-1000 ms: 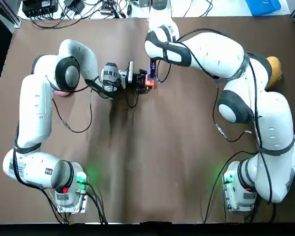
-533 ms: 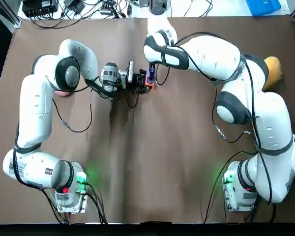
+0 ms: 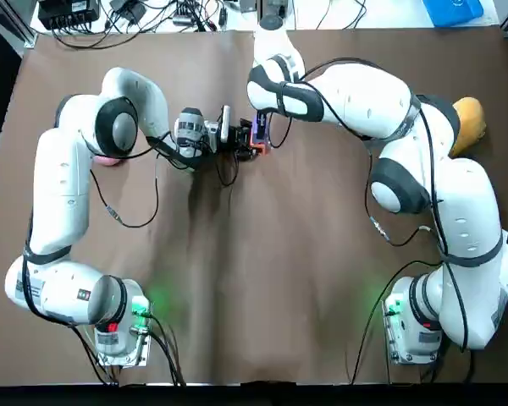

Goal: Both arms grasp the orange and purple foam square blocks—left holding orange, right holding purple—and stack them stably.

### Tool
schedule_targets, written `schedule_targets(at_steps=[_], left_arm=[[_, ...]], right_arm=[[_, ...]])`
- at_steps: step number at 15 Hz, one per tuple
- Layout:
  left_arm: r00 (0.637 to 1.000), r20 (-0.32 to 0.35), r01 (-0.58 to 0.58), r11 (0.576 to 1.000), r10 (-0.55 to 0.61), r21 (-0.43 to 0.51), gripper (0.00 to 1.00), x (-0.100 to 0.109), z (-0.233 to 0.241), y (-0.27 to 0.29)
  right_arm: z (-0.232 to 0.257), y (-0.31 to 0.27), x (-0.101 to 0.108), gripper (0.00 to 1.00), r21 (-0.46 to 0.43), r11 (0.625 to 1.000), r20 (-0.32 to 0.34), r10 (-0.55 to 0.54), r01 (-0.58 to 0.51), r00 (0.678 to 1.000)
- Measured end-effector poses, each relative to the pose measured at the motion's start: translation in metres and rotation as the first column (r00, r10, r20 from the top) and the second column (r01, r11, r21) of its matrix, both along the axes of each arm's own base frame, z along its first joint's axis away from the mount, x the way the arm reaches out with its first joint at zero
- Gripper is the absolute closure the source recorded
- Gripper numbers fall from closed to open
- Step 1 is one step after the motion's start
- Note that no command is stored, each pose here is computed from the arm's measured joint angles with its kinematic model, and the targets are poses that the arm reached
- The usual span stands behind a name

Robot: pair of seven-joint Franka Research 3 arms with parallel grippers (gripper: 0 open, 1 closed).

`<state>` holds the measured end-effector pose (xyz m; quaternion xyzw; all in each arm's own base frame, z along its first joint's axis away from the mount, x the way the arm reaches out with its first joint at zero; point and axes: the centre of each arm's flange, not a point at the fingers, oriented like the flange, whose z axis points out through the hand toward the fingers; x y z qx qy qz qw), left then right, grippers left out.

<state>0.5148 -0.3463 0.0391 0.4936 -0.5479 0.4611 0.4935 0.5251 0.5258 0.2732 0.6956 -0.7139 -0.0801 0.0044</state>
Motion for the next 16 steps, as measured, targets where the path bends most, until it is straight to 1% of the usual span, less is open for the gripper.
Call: schedule_targets(at_steps=[3, 16], left_arm=[[1.0, 0.0, 0.0, 1.0, 0.0, 0.0, 0.41, 0.0, 0.0, 0.0], [1.0, 0.0, 0.0, 1.0, 0.0, 0.0, 0.41, 0.0001, 0.0, 0.0]], right_arm=[[-0.0012, 0.0028, -0.0008, 0.4, 0.006, 1.0, 0.009, -0.004, 0.004, 1.0], [-0.0013, 0.0039, -0.0016, 0.4, 0.003, 0.999, 0.007, -0.037, 0.037, 0.999]])
